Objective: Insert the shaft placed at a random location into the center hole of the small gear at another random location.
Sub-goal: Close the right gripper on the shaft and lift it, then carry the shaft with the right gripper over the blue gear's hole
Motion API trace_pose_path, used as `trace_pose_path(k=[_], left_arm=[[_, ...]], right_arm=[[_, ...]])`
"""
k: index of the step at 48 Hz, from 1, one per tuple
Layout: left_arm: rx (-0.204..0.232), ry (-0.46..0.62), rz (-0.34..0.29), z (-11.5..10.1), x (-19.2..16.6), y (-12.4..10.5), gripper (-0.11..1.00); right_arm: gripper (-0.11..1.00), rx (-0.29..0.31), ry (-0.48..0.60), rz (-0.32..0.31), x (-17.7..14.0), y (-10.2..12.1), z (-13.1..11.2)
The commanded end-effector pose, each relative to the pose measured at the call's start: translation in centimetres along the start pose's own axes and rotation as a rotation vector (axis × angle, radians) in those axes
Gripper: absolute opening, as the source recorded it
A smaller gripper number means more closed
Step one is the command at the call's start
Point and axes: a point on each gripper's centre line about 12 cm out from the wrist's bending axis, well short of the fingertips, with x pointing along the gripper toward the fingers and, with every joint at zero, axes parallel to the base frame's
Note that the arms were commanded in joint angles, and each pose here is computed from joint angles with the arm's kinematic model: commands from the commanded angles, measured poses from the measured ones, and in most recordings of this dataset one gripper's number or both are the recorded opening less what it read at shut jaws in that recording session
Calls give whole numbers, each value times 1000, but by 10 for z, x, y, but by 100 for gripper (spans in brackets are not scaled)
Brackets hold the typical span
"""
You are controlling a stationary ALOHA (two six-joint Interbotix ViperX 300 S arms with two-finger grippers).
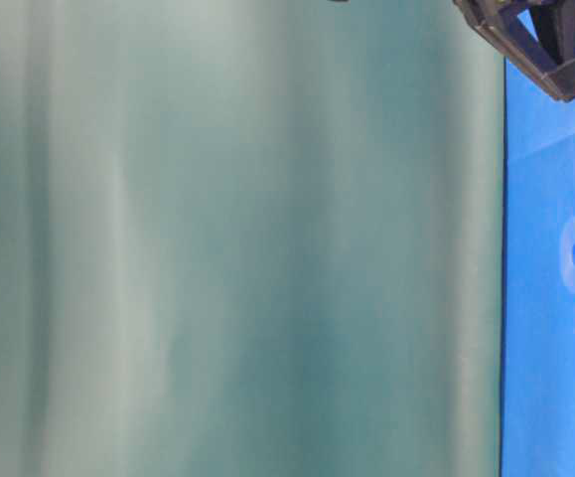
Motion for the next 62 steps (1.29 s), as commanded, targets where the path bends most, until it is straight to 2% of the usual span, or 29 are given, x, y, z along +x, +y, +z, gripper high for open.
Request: trace_pose_path(k=[1, 9, 22, 37, 49, 62], left_arm=[[3, -14, -3, 4, 1, 0, 0], [1, -15, -2, 5, 1, 0, 0], [3, -14, -3, 4, 1, 0, 0], [-18, -14, -1, 4, 1, 0, 0], [-18, -14, -1, 4, 1, 0, 0], [-18, -14, -1, 4, 1, 0, 0]], right_arm=[[3, 2, -24, 5, 1, 1, 7], [3, 11, -52, 14, -3, 3, 18], [3, 33, -88, 57, -19, 12, 54], [3, 21, -71, 63, -21, 13, 56], [3, 19, -74, 65, -20, 14, 57], [3, 14, -72, 90, 6, 30, 70]])
